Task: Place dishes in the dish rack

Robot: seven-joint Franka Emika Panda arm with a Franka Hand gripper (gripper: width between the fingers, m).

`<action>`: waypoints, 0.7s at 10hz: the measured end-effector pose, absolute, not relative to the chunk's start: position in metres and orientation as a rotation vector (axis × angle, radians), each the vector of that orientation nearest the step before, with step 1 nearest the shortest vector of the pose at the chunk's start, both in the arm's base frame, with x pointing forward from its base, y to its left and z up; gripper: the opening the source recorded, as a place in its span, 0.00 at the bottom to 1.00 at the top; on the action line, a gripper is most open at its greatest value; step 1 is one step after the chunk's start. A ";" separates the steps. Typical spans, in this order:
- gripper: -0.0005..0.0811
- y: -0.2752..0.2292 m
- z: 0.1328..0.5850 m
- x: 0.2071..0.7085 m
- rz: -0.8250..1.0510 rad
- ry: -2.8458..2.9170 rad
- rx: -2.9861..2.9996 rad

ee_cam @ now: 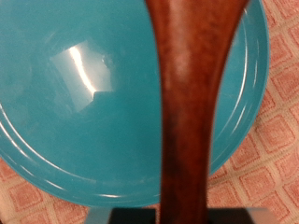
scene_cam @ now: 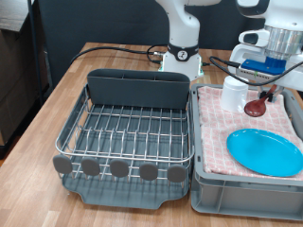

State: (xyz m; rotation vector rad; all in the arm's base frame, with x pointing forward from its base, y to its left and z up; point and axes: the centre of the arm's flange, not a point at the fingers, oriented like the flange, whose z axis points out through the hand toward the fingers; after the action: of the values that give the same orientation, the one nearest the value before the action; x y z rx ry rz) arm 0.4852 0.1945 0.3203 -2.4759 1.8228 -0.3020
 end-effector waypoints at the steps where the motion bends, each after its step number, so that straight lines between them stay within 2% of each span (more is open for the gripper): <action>1: 0.12 0.190 0.319 0.486 -0.301 1.884 -2.433; 7: 0.12 0.136 0.347 0.453 -0.365 2.408 -2.029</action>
State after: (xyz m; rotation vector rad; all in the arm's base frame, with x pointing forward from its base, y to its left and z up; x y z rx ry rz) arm 0.4530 0.1356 0.3466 -2.0290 2.4082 -0.3649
